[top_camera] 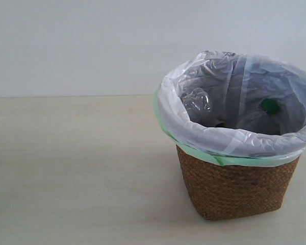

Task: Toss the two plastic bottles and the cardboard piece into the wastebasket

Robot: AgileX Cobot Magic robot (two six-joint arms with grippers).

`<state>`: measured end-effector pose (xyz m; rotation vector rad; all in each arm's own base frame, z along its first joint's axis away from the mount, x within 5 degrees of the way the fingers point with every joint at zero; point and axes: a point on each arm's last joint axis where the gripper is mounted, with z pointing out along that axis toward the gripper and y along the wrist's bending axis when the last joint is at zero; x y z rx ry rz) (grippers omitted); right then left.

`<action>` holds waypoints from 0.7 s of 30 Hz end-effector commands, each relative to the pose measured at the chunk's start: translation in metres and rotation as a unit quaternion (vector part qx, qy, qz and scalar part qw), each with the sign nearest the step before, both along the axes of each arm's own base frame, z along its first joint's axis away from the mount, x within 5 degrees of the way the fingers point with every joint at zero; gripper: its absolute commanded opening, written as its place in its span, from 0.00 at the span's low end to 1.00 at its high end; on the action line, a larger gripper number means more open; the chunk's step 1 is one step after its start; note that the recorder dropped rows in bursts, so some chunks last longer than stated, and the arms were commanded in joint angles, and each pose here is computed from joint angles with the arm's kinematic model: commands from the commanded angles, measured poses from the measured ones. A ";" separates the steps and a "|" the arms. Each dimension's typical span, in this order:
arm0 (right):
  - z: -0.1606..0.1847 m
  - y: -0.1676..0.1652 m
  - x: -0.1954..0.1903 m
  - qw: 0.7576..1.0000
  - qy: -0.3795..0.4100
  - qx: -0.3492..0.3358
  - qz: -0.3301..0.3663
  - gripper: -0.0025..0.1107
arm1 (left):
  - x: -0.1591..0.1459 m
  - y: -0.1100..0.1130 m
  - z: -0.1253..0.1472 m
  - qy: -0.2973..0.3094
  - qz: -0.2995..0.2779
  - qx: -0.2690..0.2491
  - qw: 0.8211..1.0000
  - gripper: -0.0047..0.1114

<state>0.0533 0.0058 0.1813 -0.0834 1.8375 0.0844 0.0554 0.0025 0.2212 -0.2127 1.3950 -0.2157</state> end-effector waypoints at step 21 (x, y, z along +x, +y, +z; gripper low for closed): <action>0.001 0.000 0.000 1.000 -0.007 0.000 0.001 0.02 | -0.001 -0.008 -0.036 0.186 -0.048 0.108 0.976 0.07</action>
